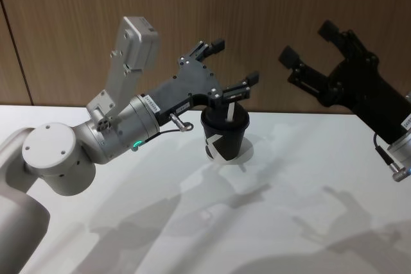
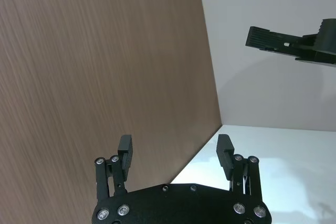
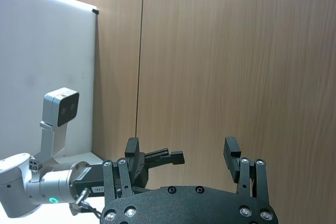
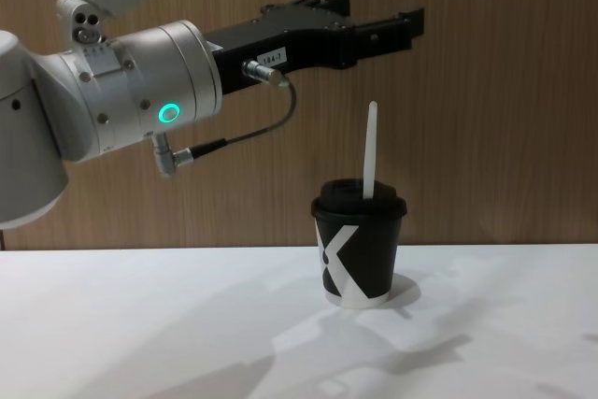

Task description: Pick up the straw with one hand, pass it to the other hand, and insert it into the cup.

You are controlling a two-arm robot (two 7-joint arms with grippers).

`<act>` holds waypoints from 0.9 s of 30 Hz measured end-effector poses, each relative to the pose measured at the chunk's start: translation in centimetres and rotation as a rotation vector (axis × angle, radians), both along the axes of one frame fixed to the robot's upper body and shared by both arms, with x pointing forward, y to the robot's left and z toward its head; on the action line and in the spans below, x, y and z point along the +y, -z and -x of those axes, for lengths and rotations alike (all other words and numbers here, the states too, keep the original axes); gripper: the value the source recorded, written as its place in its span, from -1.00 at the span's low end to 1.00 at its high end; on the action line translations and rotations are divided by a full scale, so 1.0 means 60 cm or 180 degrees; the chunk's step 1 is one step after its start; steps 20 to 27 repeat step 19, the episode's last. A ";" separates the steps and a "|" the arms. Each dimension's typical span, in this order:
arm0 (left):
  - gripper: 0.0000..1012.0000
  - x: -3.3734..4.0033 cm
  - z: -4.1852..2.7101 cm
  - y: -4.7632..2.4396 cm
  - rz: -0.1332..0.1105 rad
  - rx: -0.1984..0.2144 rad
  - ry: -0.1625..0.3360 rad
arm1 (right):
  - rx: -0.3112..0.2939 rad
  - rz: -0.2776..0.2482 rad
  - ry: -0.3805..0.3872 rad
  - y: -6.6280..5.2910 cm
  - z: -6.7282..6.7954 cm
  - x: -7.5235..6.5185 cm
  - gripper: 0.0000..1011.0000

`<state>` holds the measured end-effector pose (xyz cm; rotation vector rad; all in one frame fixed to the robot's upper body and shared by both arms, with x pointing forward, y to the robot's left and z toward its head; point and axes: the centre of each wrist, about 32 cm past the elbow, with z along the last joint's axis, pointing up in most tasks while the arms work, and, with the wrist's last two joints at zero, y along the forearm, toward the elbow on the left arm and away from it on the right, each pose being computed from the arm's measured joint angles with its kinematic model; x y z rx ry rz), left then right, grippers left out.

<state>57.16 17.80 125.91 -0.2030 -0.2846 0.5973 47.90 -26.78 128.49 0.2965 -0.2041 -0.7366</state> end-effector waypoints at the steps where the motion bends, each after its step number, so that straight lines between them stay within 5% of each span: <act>1: 0.98 0.000 0.000 0.000 0.0006 -0.0005 0.0003 | 0.0004 -0.0001 -0.0007 -0.001 0.000 0.001 0.98; 27: 0.98 -0.001 0.000 0.002 0.0040 -0.0037 0.0023 | 0.0029 -0.0007 -0.0031 -0.003 0.002 0.005 0.98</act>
